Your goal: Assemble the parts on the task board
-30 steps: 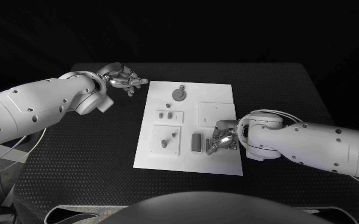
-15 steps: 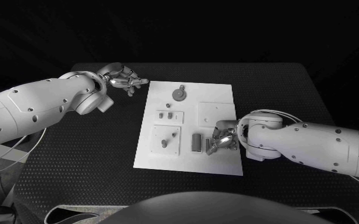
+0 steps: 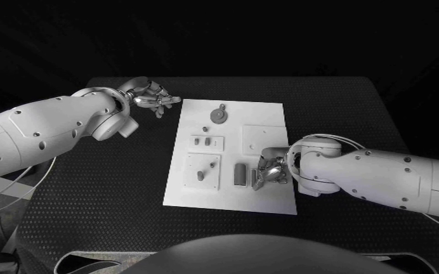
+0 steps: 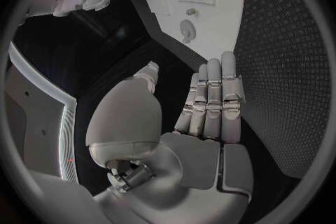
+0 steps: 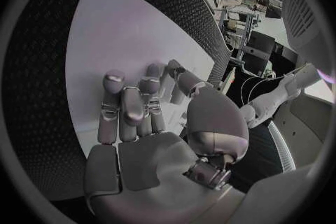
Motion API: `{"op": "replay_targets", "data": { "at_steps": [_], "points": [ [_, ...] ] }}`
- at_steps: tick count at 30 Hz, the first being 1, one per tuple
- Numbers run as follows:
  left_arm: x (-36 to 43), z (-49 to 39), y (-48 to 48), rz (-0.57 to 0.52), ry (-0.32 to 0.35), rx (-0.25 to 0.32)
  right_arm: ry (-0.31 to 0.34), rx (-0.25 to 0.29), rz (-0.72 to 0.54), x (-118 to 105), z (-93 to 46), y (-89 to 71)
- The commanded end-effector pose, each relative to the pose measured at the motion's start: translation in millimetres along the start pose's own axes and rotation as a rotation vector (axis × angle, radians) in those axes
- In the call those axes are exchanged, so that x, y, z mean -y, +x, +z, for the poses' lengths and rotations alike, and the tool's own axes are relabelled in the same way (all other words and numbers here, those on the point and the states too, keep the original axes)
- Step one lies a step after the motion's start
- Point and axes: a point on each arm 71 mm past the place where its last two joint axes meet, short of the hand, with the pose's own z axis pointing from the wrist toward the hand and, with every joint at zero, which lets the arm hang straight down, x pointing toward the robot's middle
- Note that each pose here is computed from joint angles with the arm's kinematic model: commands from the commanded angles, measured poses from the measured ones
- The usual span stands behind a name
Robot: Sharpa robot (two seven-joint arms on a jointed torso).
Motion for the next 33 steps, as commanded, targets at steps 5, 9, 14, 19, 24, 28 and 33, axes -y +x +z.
{"op": "replay_targets", "data": {
  "at_steps": [5, 9, 14, 19, 24, 28, 33],
  "points": [
    [1.7, 0.2, 1.4, 0.001, 0.007, -0.013, 0.047, -0.028, -0.021, 9.3, 3.0, 4.7],
    [1.5, 0.0, 1.1, 0.001, 0.006, -0.011, 0.046, -0.029, -0.021, 8.8, 2.8, 5.2],
    [1.5, -0.1, 1.1, 0.001, 0.006, -0.012, 0.046, -0.028, -0.019, 9.2, 2.4, 5.3],
    [1.2, -0.2, 0.8, 0.001, 0.006, -0.01, 0.041, -0.032, -0.011, 11.4, 0.2, 6.1],
    [1.0, -0.2, 0.5, 0.002, 0.006, -0.009, 0.03, -0.055, 0.0, 14.9, -6.1, 9.1],
    [0.4, 0.0, -0.5, 0.002, 0.006, -0.006, 0.016, -0.043, 0.021, 15.3, -12.5, 2.9],
    [-0.9, 0.5, -2.2, 0.003, 0.005, 0.0, -0.005, -0.01, 0.054, 14.5, -21.3, -13.9]
  ]
}}
